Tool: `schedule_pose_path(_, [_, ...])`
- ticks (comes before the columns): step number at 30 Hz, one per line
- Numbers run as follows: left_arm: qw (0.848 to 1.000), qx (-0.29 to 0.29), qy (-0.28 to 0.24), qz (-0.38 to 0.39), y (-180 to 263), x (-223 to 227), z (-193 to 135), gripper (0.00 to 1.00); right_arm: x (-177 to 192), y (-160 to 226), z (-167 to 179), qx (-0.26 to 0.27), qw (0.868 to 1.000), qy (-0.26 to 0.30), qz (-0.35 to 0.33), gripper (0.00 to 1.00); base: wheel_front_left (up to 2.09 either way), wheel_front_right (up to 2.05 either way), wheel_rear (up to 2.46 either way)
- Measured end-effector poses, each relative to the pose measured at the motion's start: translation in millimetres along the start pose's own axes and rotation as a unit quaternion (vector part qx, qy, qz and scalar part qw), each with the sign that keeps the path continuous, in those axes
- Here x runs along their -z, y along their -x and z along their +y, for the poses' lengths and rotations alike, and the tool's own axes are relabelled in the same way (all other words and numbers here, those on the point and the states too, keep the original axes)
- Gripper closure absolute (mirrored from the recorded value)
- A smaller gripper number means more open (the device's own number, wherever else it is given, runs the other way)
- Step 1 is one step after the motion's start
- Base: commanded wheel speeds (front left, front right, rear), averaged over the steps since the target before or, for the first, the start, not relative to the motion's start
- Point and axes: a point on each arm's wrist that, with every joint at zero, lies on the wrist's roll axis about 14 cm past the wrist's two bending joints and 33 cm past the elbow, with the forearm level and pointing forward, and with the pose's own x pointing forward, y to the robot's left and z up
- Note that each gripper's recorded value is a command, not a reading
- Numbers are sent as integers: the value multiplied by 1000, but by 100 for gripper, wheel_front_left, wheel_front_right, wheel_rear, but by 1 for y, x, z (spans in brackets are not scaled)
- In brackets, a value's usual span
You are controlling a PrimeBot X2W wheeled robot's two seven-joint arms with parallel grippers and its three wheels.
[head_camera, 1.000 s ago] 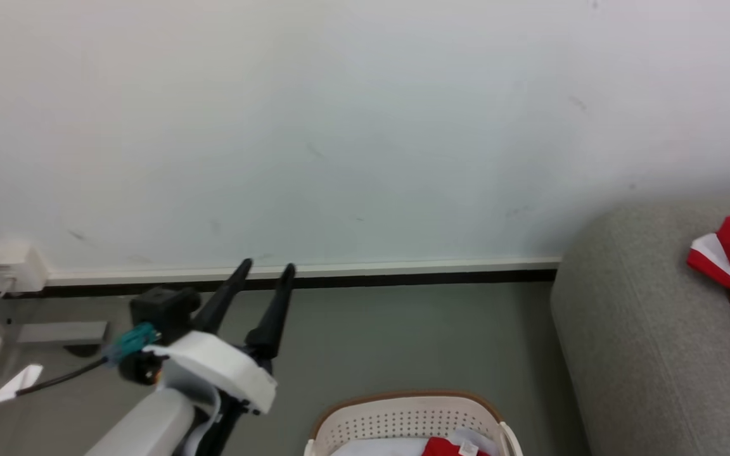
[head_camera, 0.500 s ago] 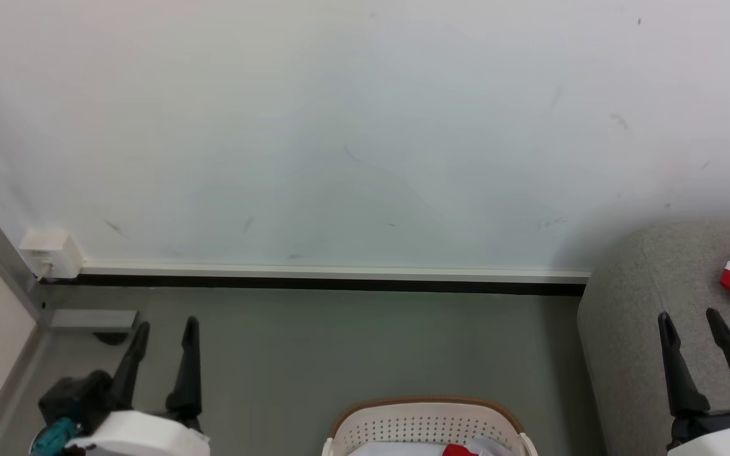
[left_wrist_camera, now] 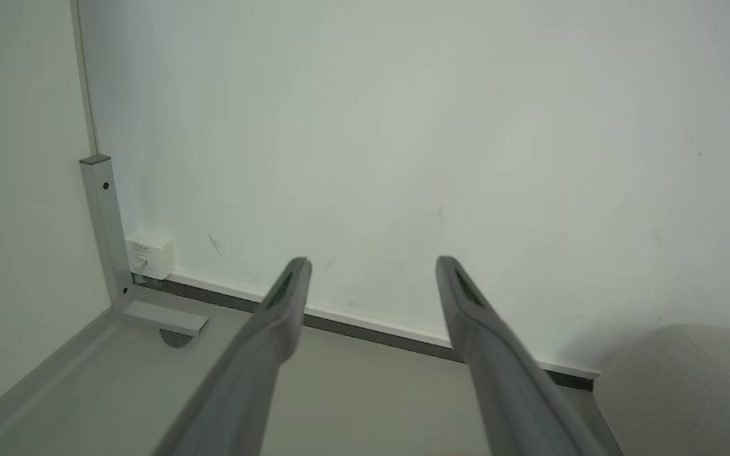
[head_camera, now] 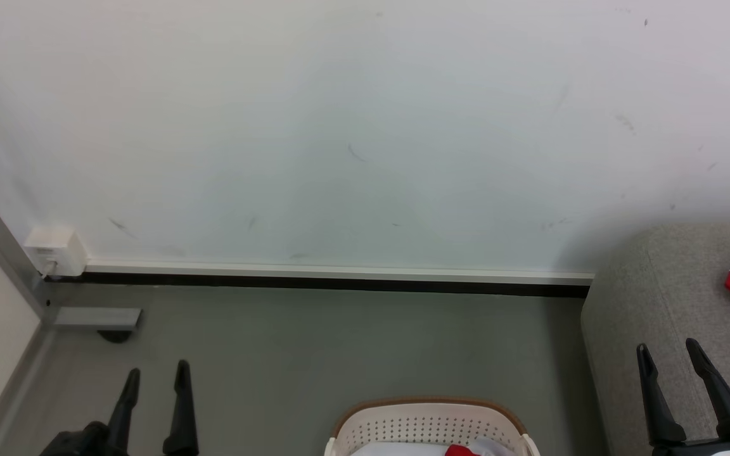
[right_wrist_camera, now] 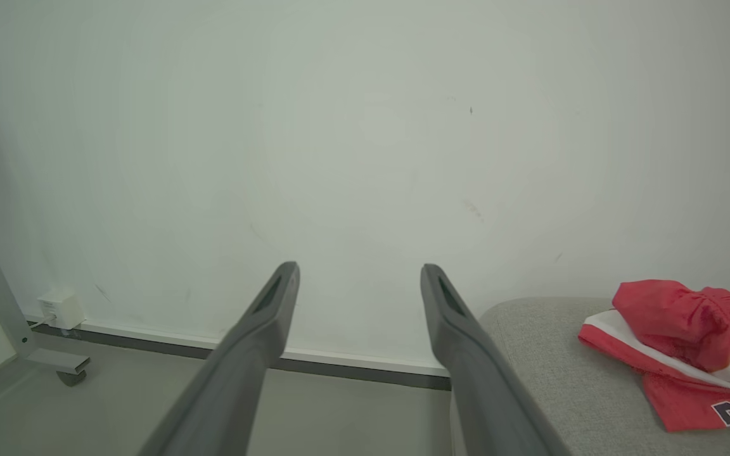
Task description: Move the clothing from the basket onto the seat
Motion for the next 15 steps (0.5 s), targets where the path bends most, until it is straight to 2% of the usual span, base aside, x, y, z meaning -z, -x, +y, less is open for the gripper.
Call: schedule_pose_path(15, [1000, 7, -2, 3, -2, 6, 0, 0, 3, 0, 1, -3, 1000, 0, 5, 0, 0, 0, 0])
